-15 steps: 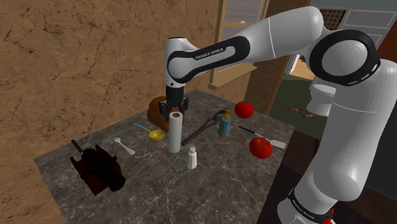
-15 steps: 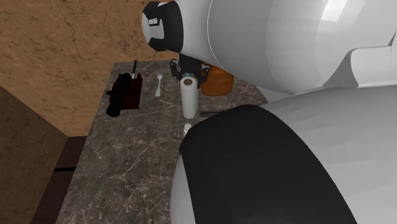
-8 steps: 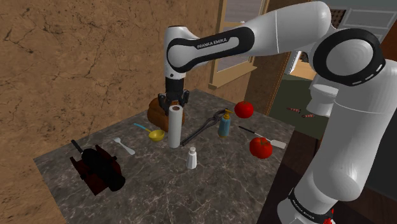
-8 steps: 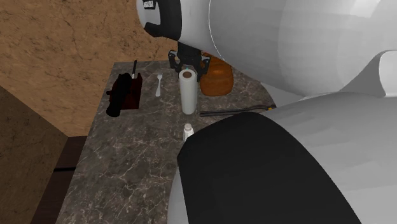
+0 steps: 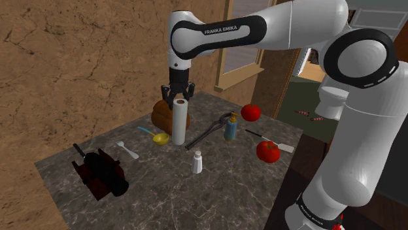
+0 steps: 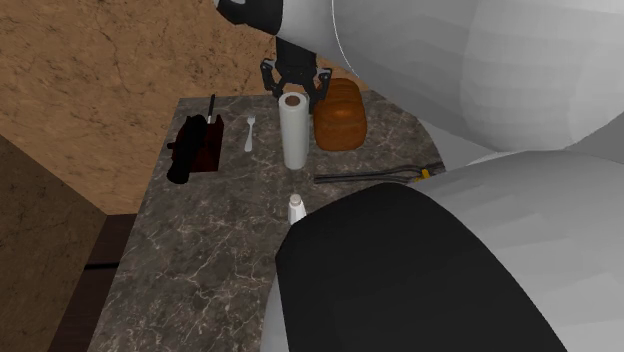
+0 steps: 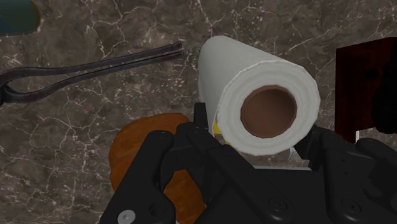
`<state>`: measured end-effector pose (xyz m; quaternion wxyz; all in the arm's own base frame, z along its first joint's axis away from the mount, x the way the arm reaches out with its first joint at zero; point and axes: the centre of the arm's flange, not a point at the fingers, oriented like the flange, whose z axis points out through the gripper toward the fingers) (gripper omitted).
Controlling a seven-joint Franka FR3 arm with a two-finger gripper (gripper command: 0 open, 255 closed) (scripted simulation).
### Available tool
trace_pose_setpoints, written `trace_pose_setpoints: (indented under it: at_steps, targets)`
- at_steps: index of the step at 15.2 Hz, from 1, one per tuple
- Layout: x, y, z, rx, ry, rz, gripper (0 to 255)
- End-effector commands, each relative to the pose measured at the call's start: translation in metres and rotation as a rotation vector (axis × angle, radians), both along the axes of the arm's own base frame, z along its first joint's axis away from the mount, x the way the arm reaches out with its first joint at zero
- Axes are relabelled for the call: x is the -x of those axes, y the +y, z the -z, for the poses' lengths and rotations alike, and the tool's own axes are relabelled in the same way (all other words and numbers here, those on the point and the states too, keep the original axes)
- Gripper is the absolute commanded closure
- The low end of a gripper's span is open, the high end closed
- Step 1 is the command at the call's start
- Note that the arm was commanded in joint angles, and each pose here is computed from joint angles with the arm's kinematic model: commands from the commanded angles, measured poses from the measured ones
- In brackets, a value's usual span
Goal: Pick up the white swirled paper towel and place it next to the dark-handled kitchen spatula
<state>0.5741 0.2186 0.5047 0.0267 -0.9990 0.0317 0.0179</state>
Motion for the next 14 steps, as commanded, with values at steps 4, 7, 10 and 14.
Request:
trace_pose_setpoints:
  at_steps: [4,7,10,14]
  targets:
    - [0.001,-0.002,-0.026,0.0,0.0,0.0,255]
    - [0.001,-0.002,-0.042,0.0,0.0,0.0,255]
    - [0.001,-0.002,-0.057,0.0,0.0,0.0,255]
    - [0.001,-0.002,-0.079,0.0,0.0,0.0,255]
